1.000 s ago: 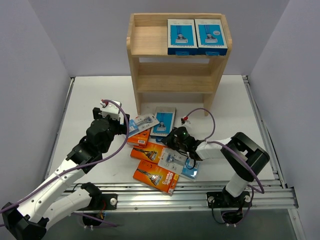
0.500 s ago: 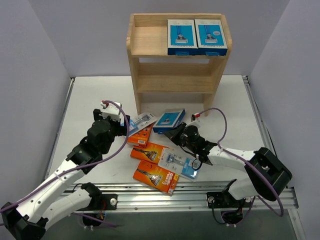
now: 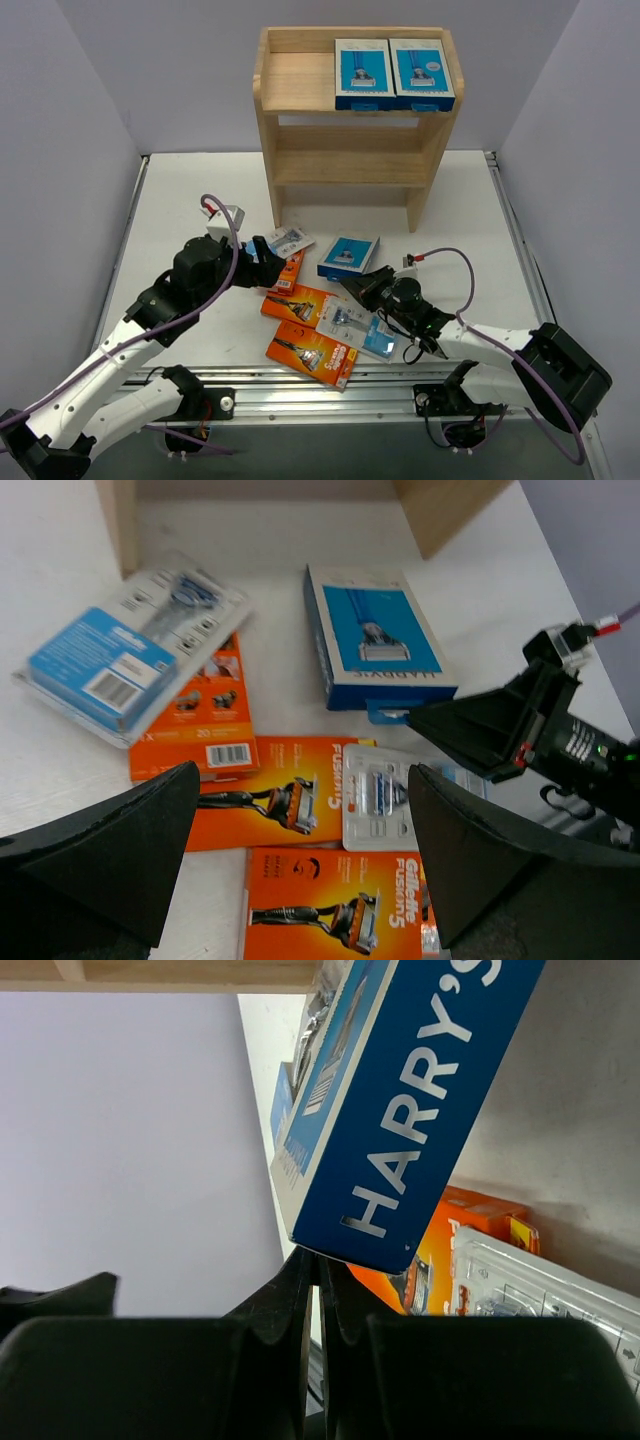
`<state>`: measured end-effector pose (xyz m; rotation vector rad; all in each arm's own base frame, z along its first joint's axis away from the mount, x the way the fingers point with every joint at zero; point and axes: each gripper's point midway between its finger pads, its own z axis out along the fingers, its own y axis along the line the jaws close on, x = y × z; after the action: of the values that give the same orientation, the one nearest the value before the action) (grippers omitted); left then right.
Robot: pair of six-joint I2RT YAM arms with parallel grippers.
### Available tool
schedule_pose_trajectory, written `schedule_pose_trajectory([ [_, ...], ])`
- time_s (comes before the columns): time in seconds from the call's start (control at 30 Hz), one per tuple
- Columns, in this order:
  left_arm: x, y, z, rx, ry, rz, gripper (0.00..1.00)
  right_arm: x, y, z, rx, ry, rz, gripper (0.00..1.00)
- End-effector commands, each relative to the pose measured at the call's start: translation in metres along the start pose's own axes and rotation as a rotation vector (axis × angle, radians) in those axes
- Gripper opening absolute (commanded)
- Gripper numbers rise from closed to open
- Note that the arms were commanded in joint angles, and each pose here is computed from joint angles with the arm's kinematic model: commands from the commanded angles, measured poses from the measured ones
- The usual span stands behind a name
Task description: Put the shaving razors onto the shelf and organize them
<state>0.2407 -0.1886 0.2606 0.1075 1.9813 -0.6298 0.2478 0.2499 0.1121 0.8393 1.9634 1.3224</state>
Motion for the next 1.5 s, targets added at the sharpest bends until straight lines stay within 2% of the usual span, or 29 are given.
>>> schedule_pose_trajectory([
  [0.0, 0.015, -0.037, 0.001, 0.212, 0.044, -0.089, 0.94, -0.006, 0.044, -0.012, -0.173, -0.011, 0.082, 0.00],
  [0.17, 0.031, -0.028, 0.009, 0.227, 0.014, 0.046, 0.94, 0.004, 0.050, -0.024, -0.198, 0.057, 0.098, 0.00],
  [0.27, 0.030, -0.032, 0.008, 0.232, 0.003, 0.208, 0.94, 0.010, 0.057, -0.031, -0.215, 0.099, 0.103, 0.00],
  [0.33, 0.025, -0.030, 0.013, 0.174, -0.011, 0.288, 0.94, 0.013, 0.062, -0.035, -0.210, 0.125, 0.095, 0.00],
  [0.37, 0.017, -0.033, 0.012, 0.167, -0.028, 0.372, 0.94, 0.013, 0.063, -0.036, -0.203, 0.128, 0.085, 0.00],
  [0.57, 0.028, -0.062, 0.026, 0.133, -0.036, 0.758, 0.94, 0.009, 0.071, -0.046, -0.212, 0.146, 0.050, 0.00],
  [0.87, 0.030, -0.098, 0.029, 0.226, -0.138, 1.085, 0.94, 0.008, 0.074, -0.054, -0.241, 0.189, 0.051, 0.00],
  [1.17, 0.050, -0.124, 0.045, 0.365, -0.172, 1.249, 0.94, 0.015, 0.082, -0.058, -0.281, 0.240, 0.029, 0.00],
  [1.3, 0.067, -0.135, 0.050, 0.451, -0.134, 1.274, 0.94, 0.016, 0.084, -0.060, -0.291, 0.246, 0.025, 0.00],
  [1.47, 0.093, -0.144, 0.045, 0.584, -0.031, 1.266, 0.94, 0.016, 0.080, -0.060, -0.283, 0.245, 0.024, 0.00],
])
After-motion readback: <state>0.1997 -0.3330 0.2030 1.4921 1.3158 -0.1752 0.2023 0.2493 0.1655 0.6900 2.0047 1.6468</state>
